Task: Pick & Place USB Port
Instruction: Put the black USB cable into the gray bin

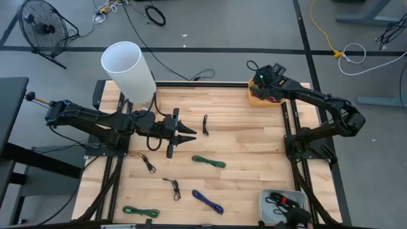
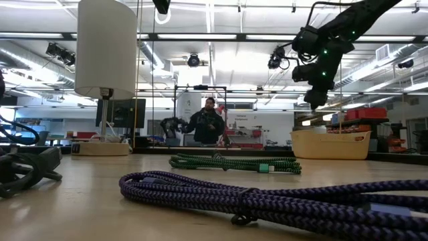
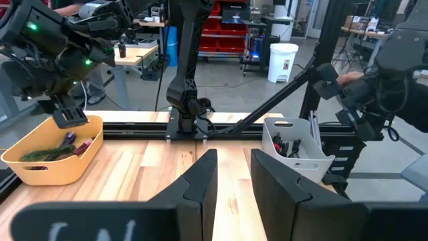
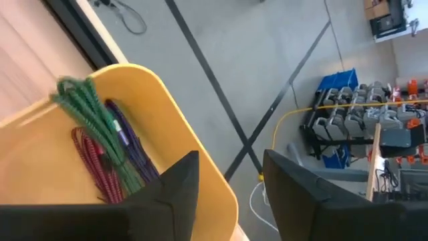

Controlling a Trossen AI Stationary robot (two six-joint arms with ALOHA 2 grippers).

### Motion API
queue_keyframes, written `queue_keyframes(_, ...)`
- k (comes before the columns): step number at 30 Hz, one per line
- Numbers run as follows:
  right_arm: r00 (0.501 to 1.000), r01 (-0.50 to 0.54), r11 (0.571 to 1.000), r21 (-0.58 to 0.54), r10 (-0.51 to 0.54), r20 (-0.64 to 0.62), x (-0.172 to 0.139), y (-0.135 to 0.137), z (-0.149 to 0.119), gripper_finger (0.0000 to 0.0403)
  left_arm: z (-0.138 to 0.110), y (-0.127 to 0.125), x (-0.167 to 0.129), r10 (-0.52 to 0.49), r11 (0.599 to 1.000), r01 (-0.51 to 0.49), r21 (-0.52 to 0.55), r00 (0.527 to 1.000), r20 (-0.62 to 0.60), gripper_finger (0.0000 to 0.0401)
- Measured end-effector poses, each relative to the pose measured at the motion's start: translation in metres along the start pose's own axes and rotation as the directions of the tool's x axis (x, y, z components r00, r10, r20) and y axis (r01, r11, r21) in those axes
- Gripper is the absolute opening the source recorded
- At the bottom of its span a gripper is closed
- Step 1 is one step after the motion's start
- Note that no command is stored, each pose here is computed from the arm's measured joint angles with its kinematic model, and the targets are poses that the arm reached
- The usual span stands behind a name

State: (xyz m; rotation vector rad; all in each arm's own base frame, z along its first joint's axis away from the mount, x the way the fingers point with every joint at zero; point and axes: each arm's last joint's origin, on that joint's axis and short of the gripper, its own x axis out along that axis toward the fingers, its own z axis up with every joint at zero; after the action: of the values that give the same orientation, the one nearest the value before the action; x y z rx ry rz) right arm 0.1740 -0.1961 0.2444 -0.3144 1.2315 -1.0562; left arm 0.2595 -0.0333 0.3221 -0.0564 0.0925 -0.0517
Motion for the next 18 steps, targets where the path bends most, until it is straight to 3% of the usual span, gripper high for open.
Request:
queue_keyframes(5, 0.999, -0.042, 0.999, 0.030, 0.042, 0.007, 0.002, -0.001, -0.002, 0.0167, 0.000, 0.000, 0.000, 0.000, 1.000, 0.000, 0.000, 1.000, -0.001, 0.0094)
queue_keyframes(10, 0.985, -0.170, 0.984, 0.052, 0.169, 0.027, 0.001, 0.006, -0.003, 0.0167, 0.000, 0.000, 0.000, 0.000, 1.000, 0.000, 0.000, 1.000, -0.001, 0.0094)
queue_keyframes(14, 0.928, -0.365, 0.930, 0.045, 0.360, 0.097, -0.009, 0.021, 0.001, 0.0165, 0.000, 0.000, 0.000, 0.000, 1.000, 0.000, 0.001, 1.000, -0.001, 0.0094)
queue_keyframes(18, 0.863, -0.491, 0.870, 0.050, 0.479, 0.160, -0.020, 0.035, 0.007, 0.0164, 0.000, 0.000, 0.000, 0.003, 1.000, -0.003, 0.001, 1.000, -0.001, 0.0094)
